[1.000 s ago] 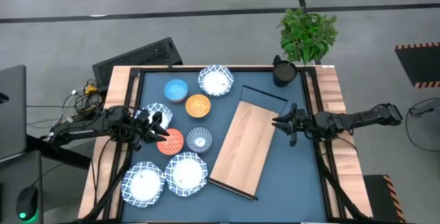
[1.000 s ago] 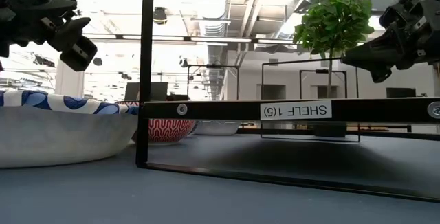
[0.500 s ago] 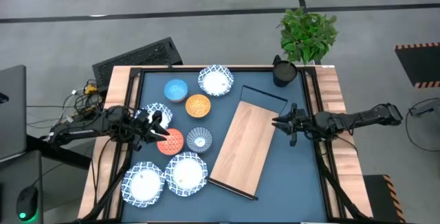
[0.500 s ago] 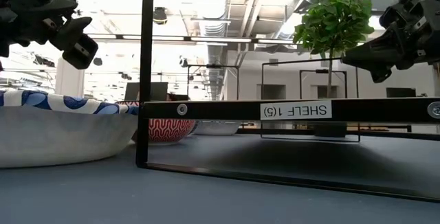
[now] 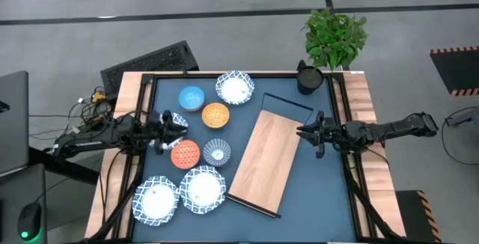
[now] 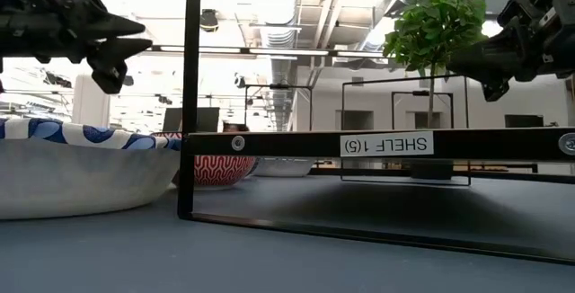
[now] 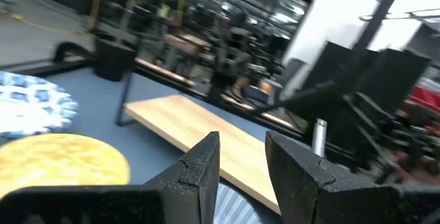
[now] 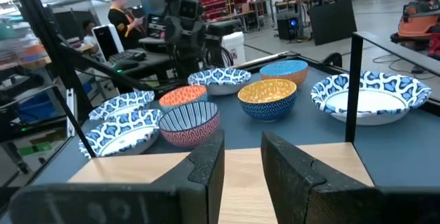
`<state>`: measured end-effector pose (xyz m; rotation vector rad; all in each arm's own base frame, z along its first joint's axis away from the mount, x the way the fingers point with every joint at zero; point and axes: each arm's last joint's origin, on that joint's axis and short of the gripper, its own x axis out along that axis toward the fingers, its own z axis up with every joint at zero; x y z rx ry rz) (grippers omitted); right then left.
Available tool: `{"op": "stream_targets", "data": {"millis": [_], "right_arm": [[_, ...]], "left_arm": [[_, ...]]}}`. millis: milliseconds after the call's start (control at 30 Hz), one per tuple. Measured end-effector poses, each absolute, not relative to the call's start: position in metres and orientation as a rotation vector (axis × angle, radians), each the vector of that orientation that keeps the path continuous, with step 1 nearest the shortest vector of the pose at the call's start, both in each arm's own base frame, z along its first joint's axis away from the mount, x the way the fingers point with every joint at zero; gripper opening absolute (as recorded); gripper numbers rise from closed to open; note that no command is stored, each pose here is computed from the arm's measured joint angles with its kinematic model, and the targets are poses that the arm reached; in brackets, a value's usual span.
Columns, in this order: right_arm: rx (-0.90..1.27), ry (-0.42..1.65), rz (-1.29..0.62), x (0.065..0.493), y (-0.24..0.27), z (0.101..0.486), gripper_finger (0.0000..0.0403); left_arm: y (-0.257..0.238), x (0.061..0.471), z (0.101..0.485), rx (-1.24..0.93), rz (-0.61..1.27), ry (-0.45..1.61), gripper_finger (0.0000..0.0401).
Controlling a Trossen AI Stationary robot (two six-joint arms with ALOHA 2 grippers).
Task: Place and stack bowls onto a shelf
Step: Put the light blue patterned bowl on the shelf
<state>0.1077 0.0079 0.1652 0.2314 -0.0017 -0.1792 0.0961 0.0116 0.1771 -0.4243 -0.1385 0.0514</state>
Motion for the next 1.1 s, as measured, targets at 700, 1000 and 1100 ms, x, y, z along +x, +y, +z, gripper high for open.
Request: {"op": "stream_targets", "data": {"millis": [700,1000,1100], "right_arm": [[0.225,0.021,-0.182,0.108,0.008,0.163,0.0123],[0.224,0.023,-0.183,0.108,0.008,0.163,0.0123],[0.226,0.015,-0.187,0.108,0.008,0.164,0.0123]], "left_arm": [[0.014,0.096,0.179,-0.471,0.132,-0.177,0.0106],[0.015,0.091,0.205,-0.489,0.154,-0.240,0.0124],[0.014,0.090,0.223,-0.475,0.154,-0.245,0.0142]]}}
